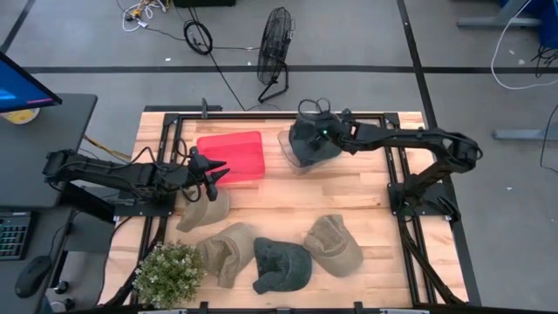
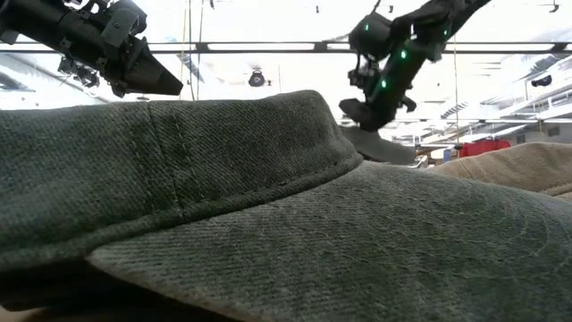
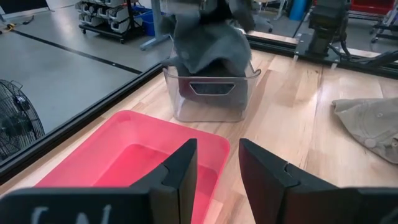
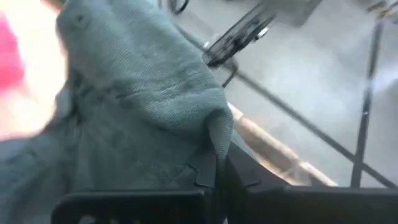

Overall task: Pick & Place hat
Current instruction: Put the top blue cap into the transparent bin

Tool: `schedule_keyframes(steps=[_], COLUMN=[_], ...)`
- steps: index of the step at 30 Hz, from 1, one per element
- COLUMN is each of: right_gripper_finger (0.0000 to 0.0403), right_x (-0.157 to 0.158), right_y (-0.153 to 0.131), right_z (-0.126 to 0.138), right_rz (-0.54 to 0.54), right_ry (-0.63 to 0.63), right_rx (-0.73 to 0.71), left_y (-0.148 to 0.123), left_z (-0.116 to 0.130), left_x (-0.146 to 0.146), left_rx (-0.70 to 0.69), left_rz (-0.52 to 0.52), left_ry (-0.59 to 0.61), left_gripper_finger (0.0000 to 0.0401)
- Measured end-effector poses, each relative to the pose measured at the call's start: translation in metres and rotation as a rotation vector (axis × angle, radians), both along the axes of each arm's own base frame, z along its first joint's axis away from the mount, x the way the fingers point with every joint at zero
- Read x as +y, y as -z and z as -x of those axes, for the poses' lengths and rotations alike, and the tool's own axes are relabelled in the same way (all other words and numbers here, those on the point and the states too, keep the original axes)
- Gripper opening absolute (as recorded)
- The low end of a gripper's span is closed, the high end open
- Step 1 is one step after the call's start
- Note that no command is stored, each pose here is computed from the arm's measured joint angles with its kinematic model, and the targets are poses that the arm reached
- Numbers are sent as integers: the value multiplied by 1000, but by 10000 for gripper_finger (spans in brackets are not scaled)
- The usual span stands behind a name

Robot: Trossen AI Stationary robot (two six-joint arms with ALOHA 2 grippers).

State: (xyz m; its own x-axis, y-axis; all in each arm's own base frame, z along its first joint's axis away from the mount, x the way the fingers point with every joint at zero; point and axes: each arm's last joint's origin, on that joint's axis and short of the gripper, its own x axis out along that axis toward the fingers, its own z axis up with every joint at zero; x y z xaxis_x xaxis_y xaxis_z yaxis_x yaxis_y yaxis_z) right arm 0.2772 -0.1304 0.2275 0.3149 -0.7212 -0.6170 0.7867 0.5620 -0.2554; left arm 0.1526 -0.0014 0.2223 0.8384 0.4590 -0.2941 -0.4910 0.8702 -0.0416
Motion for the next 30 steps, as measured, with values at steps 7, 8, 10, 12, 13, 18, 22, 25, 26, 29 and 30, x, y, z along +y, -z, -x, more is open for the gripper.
schedule_keyframes(steps=[7,8,10,12,13,18,22,25,26,29,30], right_gripper_finger=[9,10,15,25,32,83,127,152,158,175,180], right_x=[-1,-1,0,1,1,1,6,16,19,30,34], right_y=[25,26,29,30,30,31,26,14,9,-4,-7], right_z=[0,0,0,-1,-1,-1,-2,-6,-7,-12,-13], right_rz=[64,63,47,37,32,29,34,43,49,62,64], right_ry=[-108,-133,-178,-194,-201,-226,-245,-290,-308,-358,-376], right_rx=[144,160,180,182,182,193,191,186,186,194,202], left_y=[0,0,0,0,0,0,0,0,0,0,0], left_z=[0,0,0,0,0,0,0,0,0,0,0], left_x=[0,0,0,0,0,0,0,0,0,0,0], left_rx=[0,0,-1,-1,-1,-2,-2,-2,-2,-2,-2], left_rz=[-1,0,2,1,1,2,2,2,2,2,2], left_ry=[0,0,-1,-1,0,-1,-1,-1,-1,-1,-1], left_gripper_finger=[122,122,122,122,122,122,122,122,122,122,122])
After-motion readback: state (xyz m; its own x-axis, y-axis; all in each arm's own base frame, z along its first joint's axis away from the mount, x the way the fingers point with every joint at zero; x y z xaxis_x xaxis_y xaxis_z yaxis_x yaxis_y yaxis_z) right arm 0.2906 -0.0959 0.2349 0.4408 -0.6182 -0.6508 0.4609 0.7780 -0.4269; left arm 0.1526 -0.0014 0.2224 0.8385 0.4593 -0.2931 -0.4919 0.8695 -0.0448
